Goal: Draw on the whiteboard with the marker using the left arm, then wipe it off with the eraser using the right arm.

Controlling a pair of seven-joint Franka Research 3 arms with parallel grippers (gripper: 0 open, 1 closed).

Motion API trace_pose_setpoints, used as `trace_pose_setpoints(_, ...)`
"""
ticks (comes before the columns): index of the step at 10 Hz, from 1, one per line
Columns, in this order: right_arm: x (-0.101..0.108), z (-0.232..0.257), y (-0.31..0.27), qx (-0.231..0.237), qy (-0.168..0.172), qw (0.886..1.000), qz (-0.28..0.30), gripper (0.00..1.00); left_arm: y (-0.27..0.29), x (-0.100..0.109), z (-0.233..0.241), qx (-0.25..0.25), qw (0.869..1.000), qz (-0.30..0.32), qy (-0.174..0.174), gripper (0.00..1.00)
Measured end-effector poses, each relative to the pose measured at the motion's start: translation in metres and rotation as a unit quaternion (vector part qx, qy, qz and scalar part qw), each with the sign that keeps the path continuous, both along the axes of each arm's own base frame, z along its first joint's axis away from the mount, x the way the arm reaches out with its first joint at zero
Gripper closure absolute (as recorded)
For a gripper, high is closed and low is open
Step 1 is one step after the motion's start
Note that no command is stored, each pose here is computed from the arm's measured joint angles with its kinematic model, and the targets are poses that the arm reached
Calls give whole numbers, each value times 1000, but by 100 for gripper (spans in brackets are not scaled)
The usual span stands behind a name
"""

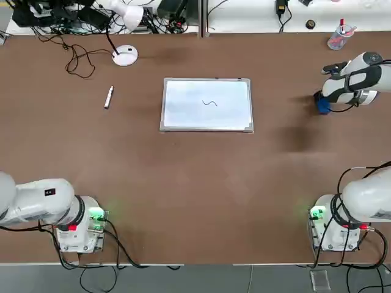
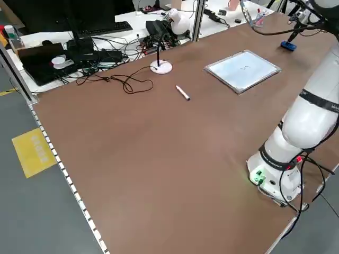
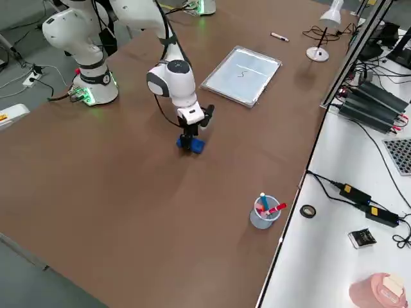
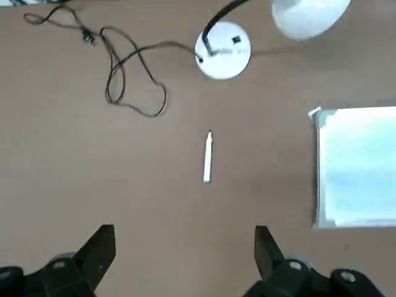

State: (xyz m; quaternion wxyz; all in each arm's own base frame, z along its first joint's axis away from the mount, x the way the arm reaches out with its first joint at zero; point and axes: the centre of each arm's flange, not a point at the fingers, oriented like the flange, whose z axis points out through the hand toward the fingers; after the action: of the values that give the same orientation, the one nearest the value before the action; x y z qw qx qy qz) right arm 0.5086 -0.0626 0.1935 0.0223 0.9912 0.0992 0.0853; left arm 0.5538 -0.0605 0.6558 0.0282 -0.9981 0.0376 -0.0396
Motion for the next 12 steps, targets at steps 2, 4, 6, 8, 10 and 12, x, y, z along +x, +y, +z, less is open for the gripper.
trace_pose_setpoints(2, 0, -1, 0, 0, 0, 1000, 0, 0, -6, -10, 2, 4, 1000, -4, 12, 0)
trace_pose_setpoints(4, 0, -3, 0, 0, 1, 1000, 0, 0, -12, -15, -1, 7, 1000, -9, 16, 0)
trace_pose_setpoints(6, -1, -4, 0, 0, 1, 1000, 0, 0, -14, -16, -3, 8, 1000, -11, 19, 0)
trace_pose_setpoints(8, -1, -5, -1, 0, 2, 1000, 0, 0, -14, -17, -5, 9, 1000, -10, 22, 0)
trace_pose_setpoints(10, -1, -5, -1, -1, 0, 1000, 0, 3, -12, -18, -4, 9, 1000, -8, 21, 0)
trace_pose_setpoints(12, 0, -4, -1, -1, -3, 1000, 0, 9, -10, -18, -3, 9, 1000, -7, 20, 0)
